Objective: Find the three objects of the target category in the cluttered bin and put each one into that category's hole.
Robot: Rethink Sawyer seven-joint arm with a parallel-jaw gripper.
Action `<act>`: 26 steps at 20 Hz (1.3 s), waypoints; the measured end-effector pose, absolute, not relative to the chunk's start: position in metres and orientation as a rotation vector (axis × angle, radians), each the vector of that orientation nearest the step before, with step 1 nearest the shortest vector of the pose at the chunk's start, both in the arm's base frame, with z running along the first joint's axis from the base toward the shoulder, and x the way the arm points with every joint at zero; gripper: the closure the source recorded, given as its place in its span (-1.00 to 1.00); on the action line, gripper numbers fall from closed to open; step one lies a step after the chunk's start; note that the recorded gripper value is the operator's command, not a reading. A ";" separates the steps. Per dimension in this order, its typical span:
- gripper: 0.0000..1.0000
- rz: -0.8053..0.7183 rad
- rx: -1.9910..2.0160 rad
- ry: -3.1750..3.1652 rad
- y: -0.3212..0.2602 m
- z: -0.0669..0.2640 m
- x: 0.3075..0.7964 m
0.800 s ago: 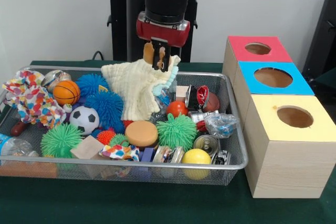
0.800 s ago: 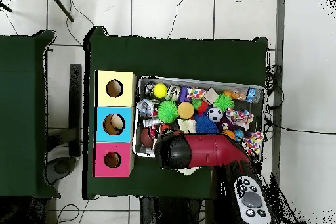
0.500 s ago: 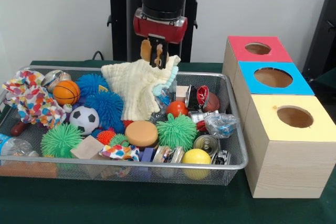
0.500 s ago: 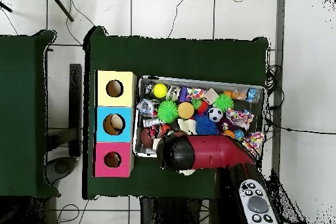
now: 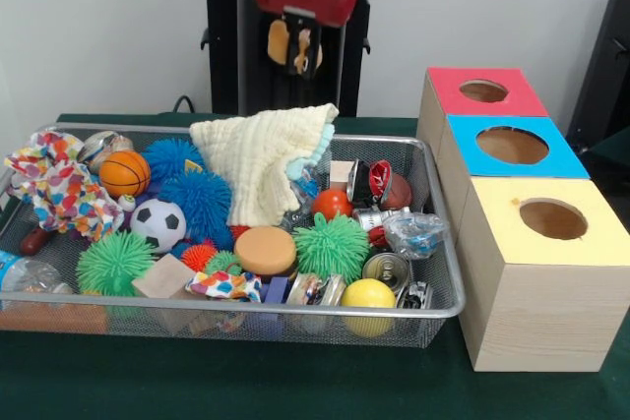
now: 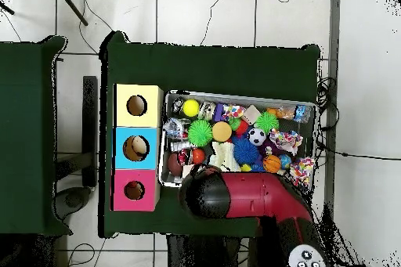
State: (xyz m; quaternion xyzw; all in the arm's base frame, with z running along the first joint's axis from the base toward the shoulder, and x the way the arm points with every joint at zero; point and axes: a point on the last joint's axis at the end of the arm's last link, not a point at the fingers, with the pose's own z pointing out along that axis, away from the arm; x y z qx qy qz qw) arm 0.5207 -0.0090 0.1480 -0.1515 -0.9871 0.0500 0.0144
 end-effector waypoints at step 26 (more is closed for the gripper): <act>1.00 0.087 -0.052 -3.133 0.167 0.175 0.427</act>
